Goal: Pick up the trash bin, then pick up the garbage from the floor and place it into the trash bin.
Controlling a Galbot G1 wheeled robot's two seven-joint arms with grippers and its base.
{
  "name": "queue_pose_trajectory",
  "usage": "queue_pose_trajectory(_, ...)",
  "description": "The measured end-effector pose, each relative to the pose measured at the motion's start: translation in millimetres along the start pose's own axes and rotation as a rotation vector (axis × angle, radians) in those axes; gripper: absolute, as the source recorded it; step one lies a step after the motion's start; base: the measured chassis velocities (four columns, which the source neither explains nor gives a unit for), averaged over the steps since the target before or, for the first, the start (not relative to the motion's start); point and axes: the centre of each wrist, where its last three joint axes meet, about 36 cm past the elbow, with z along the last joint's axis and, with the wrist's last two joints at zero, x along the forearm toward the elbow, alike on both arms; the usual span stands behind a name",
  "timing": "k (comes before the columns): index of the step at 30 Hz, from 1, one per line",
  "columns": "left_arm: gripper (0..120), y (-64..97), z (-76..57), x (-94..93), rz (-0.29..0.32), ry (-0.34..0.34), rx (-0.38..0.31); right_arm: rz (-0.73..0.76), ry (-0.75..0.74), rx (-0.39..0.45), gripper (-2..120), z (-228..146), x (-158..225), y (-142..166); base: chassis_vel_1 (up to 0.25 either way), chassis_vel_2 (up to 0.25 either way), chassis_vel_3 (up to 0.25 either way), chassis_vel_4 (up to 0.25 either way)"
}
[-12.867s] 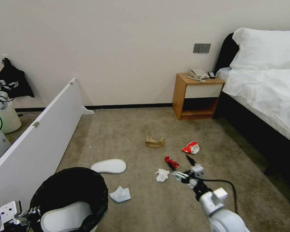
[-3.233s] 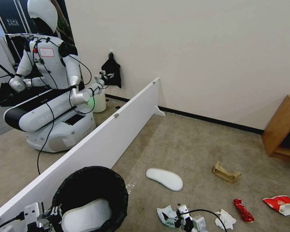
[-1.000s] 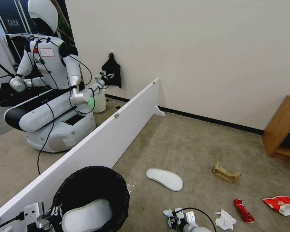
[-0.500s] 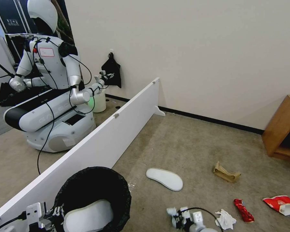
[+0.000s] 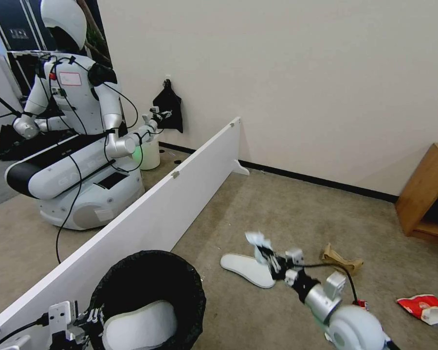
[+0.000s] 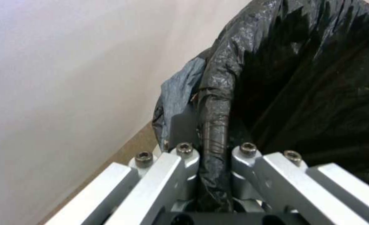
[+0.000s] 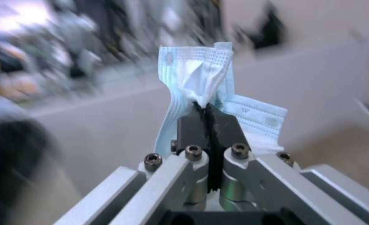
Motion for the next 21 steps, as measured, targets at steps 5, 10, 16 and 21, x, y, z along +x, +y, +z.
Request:
queue_pose_trajectory(5, 4, -0.5, 1.3, 0.4, -0.002, 0.005, -0.006, -0.226, -0.155, -0.049, 0, -47.0, -25.7, 29.4, 0.000, 0.000, 0.000, 0.000)
queue_pose_trajectory(10, 4, -0.8, 3.3, 1.3, -0.006, 0.010, -0.008, -0.508, -0.252, -0.098, 0, -70.8, -47.9, 50.5, 0.000, 0.000, 0.000, 0.000)
queue_pose_trajectory(16, 4, -0.7, 4.4, 1.9, -0.009, 0.012, -0.009, -0.698, -0.277, -0.116, 0, -81.6, -65.3, 60.9, 0.000, 0.000, 0.000, 0.000)
queue_pose_trajectory(21, 4, -1.5, 5.2, 1.9, -0.013, 0.010, -0.011, -0.877, -0.303, -0.120, 0, -98.2, -87.3, 77.5, 0.000, 0.000, 0.000, 0.000)
